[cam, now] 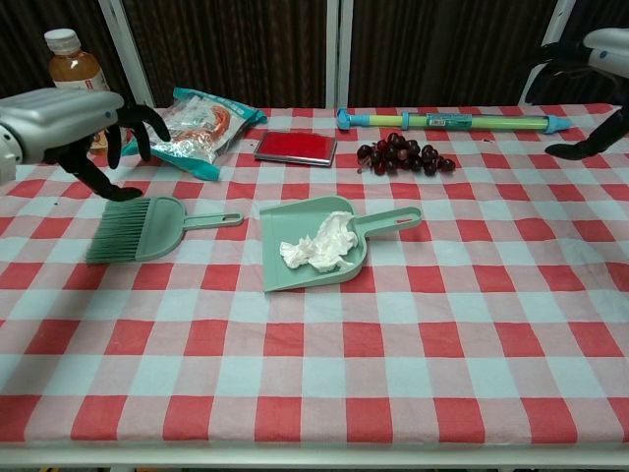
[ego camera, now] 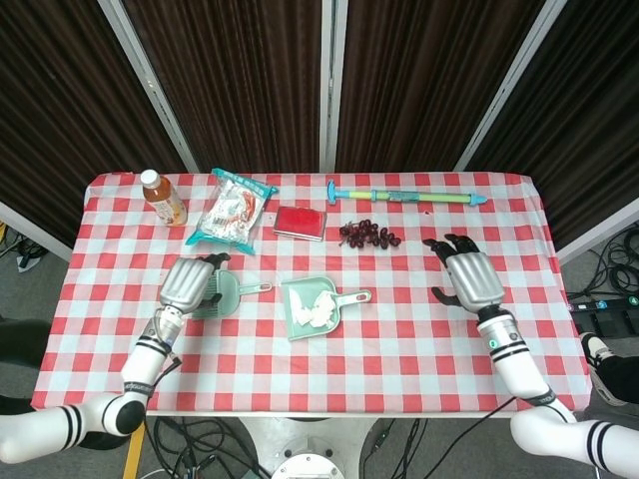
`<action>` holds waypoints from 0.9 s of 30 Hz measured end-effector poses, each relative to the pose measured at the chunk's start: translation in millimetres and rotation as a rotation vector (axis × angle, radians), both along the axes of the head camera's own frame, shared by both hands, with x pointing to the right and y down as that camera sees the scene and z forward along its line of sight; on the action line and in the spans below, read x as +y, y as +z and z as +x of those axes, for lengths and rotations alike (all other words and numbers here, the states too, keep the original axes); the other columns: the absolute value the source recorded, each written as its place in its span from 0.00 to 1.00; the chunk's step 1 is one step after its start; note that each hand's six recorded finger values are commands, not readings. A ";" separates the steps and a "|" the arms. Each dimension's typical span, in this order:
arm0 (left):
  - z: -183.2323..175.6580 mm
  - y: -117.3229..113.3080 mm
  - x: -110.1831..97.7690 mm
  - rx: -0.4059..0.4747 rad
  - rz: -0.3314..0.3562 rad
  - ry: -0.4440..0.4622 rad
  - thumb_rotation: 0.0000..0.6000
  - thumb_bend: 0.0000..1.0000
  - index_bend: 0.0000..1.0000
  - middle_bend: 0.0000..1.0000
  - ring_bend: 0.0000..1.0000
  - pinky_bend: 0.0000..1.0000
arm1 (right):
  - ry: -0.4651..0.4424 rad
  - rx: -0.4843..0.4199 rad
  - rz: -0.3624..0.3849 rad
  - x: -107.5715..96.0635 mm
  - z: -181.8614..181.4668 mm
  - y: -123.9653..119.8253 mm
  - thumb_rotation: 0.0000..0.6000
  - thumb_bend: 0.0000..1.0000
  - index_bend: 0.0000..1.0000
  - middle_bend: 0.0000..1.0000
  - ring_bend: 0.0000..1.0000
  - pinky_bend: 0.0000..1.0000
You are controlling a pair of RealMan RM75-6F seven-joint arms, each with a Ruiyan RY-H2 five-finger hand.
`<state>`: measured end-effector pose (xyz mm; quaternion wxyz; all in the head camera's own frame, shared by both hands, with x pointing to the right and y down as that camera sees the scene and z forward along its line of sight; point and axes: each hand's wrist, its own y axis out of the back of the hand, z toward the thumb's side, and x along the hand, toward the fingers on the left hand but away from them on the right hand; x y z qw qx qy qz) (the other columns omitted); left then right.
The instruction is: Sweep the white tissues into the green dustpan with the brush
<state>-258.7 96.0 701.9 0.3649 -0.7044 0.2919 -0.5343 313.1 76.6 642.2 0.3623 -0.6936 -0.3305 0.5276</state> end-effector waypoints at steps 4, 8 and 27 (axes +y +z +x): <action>-38.8 -32.9 -6.0 0.074 0.080 -0.133 1.00 0.20 0.23 0.34 0.43 0.56 | 0.039 0.027 0.026 5.5 31.0 -15.1 1.00 0.16 0.16 0.23 0.09 0.12; -96.8 -68.8 -2.4 0.037 0.198 -0.234 1.00 0.15 0.23 0.24 0.23 0.33 | 0.069 0.045 0.058 15.7 58.8 -34.0 1.00 0.16 0.15 0.18 0.03 0.07; -227.2 -134.3 130.2 -0.260 0.212 -0.333 1.00 0.12 0.22 0.19 0.17 0.19 | 0.188 -0.025 0.137 109.5 160.0 -96.0 1.00 0.18 0.11 0.14 0.00 0.00</action>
